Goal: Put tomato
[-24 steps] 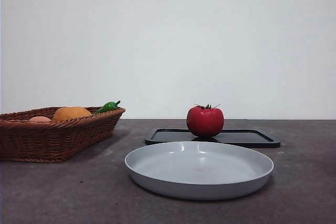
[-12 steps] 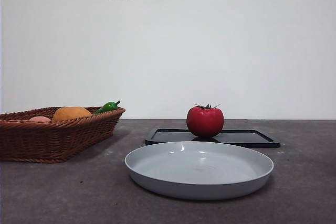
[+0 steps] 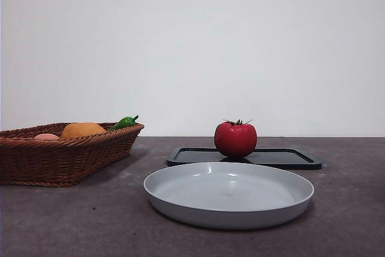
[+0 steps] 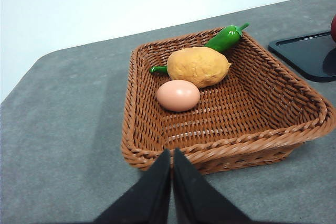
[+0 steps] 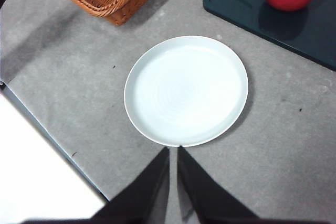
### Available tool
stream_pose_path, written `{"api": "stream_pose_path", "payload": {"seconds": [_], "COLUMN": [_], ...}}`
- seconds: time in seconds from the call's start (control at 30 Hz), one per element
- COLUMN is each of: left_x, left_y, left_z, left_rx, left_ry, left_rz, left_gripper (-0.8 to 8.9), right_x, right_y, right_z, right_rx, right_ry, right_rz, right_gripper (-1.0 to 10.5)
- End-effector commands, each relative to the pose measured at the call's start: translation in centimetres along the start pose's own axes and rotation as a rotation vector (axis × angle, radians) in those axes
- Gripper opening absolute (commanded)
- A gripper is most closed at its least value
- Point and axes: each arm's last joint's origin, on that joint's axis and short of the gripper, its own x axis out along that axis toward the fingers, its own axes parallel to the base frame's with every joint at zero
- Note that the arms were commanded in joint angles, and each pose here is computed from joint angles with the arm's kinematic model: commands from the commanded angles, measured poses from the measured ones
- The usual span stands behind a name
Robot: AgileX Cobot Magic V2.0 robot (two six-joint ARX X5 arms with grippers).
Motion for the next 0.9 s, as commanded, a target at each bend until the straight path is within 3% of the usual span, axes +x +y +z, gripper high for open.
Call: {"api": "stream_pose_path", "payload": {"seconds": [0.03,0.63,0.73,0.9], "left_x": [0.2,0.2,0.2,0.2], "left_y": [-0.1,-0.1,-0.1,-0.1], "left_z": [-0.8,-0.8,-0.7,-0.8], "left_rx": [-0.018,-0.022,-0.022,-0.022], "left_ry": [0.029,0.029,0.028,0.029], "left_rz": [-0.001,-0.001,-0.001,-0.001], "left_gripper": [0.08,0.08,0.08,0.08], "right_x": [0.0,-0.1,-1.1,-2.1], "right_y": [0.1,0.1,-0.2,-1.8], "right_z": [0.3,0.3,0.1,-0.7], "right_rx": [0.000,-0.005,-0.065,-0.050], "right_ry": [-0.015,-0.027,-0.076,-0.312], "right_rz": [0.007,0.006,-0.034,-0.192], "right_gripper": [0.2,0.2,0.2,0.2]}}
